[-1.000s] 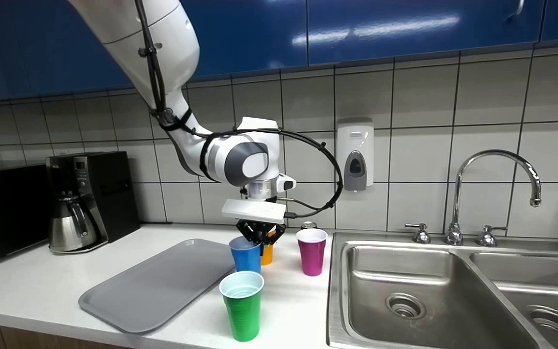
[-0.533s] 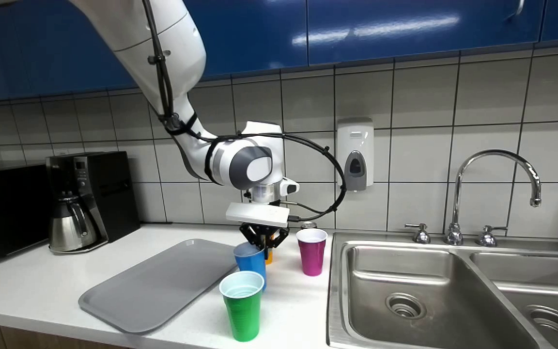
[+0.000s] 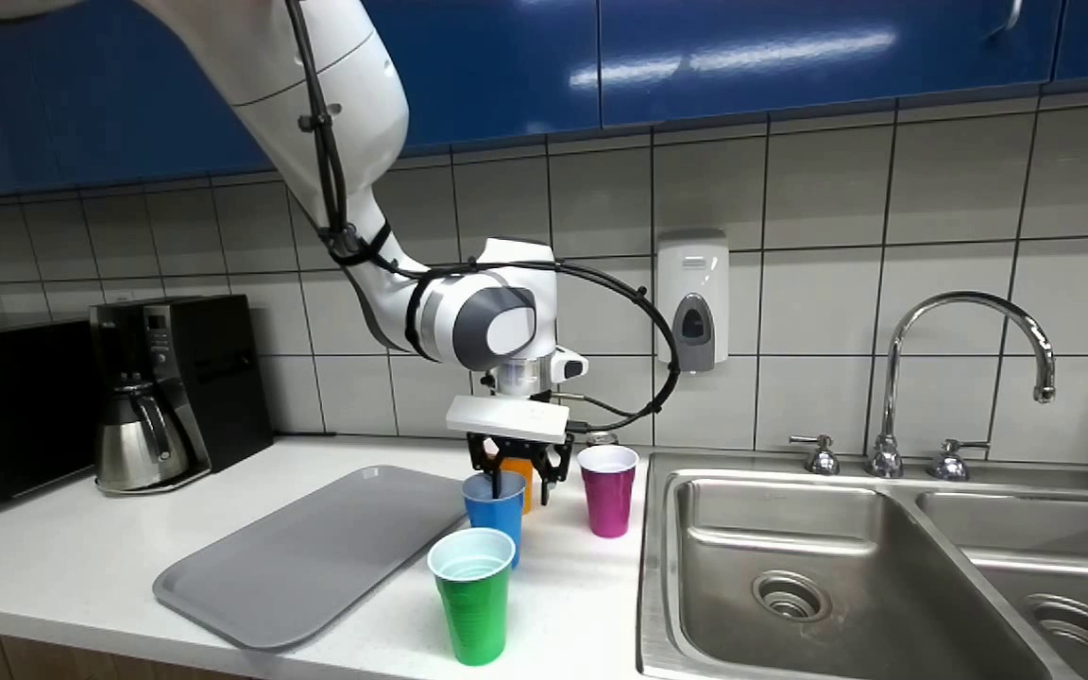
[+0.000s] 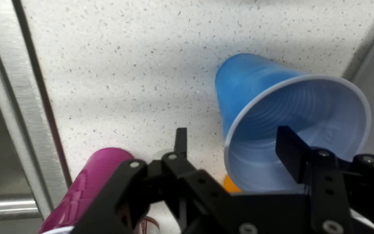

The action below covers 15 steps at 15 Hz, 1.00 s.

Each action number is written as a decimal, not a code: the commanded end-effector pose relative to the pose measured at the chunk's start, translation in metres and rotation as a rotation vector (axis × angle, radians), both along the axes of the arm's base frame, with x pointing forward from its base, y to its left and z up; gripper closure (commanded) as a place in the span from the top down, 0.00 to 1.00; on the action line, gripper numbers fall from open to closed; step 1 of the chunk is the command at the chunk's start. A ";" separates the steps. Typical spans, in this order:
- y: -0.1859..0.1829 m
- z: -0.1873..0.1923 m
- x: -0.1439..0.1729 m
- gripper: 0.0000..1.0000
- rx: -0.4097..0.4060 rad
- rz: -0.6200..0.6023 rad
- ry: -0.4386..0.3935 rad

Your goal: Remove the cups from the tray.

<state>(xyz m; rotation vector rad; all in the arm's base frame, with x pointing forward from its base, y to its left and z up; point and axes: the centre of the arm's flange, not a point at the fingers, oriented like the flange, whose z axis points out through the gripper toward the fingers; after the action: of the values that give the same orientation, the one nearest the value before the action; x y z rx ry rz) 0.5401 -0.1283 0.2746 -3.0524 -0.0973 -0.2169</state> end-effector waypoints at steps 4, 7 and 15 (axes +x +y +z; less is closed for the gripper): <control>-0.006 0.017 0.009 1.00 0.003 0.000 -0.029; -0.006 0.027 0.012 1.00 0.005 -0.001 -0.051; 0.006 0.055 0.009 1.00 0.000 0.016 -0.106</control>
<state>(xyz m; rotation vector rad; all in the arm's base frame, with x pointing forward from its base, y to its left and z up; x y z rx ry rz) 0.5562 -0.1272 0.3110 -3.0535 -0.1122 -0.3327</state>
